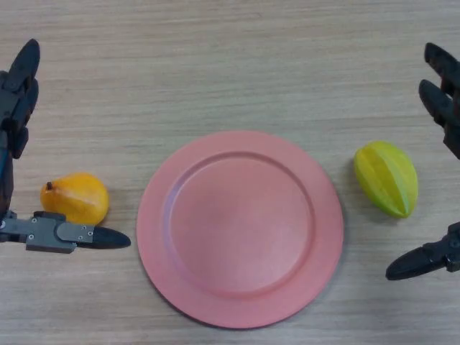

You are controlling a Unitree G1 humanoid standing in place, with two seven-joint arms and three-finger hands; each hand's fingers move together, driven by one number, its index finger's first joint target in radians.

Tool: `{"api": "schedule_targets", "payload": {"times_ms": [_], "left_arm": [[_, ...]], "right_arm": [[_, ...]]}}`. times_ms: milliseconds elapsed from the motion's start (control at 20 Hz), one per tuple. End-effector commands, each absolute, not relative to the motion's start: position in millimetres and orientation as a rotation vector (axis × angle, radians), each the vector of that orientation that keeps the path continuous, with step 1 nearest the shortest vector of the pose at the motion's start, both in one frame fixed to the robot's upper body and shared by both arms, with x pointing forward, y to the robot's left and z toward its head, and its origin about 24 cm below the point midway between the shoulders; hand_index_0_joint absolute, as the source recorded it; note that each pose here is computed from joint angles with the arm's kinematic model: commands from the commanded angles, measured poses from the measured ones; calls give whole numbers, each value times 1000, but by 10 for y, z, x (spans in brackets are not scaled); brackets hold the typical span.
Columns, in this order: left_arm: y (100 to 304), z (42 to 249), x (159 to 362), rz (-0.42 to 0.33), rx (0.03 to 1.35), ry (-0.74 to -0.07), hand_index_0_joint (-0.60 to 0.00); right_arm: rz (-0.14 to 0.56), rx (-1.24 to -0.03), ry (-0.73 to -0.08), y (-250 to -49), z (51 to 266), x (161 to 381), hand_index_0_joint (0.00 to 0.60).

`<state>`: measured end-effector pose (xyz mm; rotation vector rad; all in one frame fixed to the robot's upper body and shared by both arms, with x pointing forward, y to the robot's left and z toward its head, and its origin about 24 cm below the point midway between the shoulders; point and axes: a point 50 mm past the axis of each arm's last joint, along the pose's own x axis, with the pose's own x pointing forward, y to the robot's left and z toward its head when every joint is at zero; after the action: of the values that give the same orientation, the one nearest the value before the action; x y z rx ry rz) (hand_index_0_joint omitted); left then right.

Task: Pick up the yellow starfruit and place it on the plate

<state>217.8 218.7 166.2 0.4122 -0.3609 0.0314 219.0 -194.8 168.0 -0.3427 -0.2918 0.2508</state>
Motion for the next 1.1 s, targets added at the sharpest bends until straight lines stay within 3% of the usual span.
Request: {"api": "schedule_targets", "payload": {"times_ms": [50,150,300,550,800,1100], "left_arm": [[2258,1937,2051,89,458,-512,0],[2244,1956,2051,89,459,-523,0],[2205,1923,2065,32,410,-462,0],[2182,1915,2058,11,372,-445,0],[2138,1816,2100,-19,349,-395,0],[2225,1827,2089,-1,353,-405,0]], "right_arm": [[239,-382,-467,-1964,1931,2081,0],[236,-383,-470,-1981,1937,2062,0],[226,-396,-462,-1996,1914,2071,0],[223,-421,-443,-2026,1810,2142,0],[174,-460,-452,-2106,1623,2417,0],[85,-496,-452,-2129,1419,2723,0]]}}
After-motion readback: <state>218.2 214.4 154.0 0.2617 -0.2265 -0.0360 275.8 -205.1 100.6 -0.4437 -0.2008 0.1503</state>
